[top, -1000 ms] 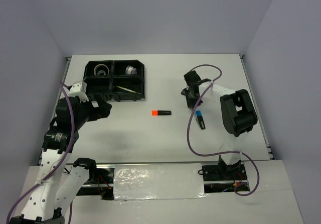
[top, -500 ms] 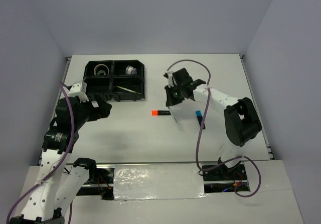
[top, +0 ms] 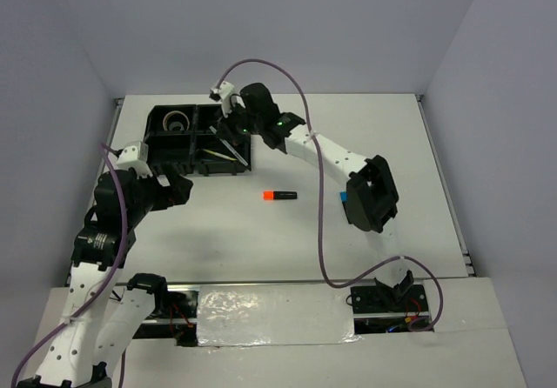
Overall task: Sort the stationery into containers
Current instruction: Place the pen in the storage box.
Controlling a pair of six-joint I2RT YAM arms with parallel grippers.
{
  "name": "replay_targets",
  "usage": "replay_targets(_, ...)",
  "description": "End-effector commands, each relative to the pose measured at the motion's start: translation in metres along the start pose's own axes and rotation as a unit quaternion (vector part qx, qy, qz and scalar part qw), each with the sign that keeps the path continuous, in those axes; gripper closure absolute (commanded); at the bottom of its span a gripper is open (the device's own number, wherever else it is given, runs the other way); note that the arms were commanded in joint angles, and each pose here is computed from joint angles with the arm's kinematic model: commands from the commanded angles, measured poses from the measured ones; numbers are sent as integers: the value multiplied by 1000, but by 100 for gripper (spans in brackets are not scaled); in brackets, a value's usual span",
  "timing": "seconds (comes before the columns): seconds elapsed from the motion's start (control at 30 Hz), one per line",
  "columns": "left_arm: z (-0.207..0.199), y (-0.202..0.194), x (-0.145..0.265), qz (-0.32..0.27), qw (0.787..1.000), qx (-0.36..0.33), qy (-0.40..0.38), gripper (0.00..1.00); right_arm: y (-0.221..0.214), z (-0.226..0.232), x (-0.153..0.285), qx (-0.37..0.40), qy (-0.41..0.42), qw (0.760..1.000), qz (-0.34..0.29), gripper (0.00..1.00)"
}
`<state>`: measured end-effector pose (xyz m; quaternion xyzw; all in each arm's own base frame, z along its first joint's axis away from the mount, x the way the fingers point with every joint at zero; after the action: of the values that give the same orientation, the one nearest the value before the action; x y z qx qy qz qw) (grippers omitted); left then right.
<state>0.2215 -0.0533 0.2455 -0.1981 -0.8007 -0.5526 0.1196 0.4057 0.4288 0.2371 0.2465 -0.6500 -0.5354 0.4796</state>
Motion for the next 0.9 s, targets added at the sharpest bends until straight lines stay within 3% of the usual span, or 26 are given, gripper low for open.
replay_targets(0.0, -5, 5, -4, -8, 1000, -12, -15, 1, 67, -9, -8, 73, -17, 993, -92, 100)
replay_targets(0.3, -7, 2, -6, 0, 1000, -15, -24, 1, 49, -16, -43, 132, -14, 988, -72, 99)
replay_targets(0.67, -7, 3, -5, -2, 1000, -15, -25, 1, 16, -18, -89, 114, -21, 990, -77, 96)
replay_targets(0.73, -8, 4, -5, -4, 1000, -15, -25, 1, 11, -22, -93, 111, -28, 991, -71, 89)
replay_targets(0.77, -8, 3, -5, -3, 1000, -16, -26, 1, 8, -23, -94, 110, -30, 991, -69, 76)
replay_targets(0.83, -8, 3, -5, -2, 1000, -16, -27, 1, 12, -20, -90, 114, -34, 990, -70, 62)
replay_targets(0.87, -8, 3, -5, -3, 999, -17, -28, 1, 8, -19, -88, 116, -34, 991, -64, 47)
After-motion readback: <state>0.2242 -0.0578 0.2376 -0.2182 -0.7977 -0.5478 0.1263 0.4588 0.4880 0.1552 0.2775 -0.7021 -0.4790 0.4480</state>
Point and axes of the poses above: each gripper's point midway between its finger pads, its own x axis back along the fingers, its own z axis along the line the jaws close on, y = z × x, the point moved 2 cm from there along x, back along the fingers
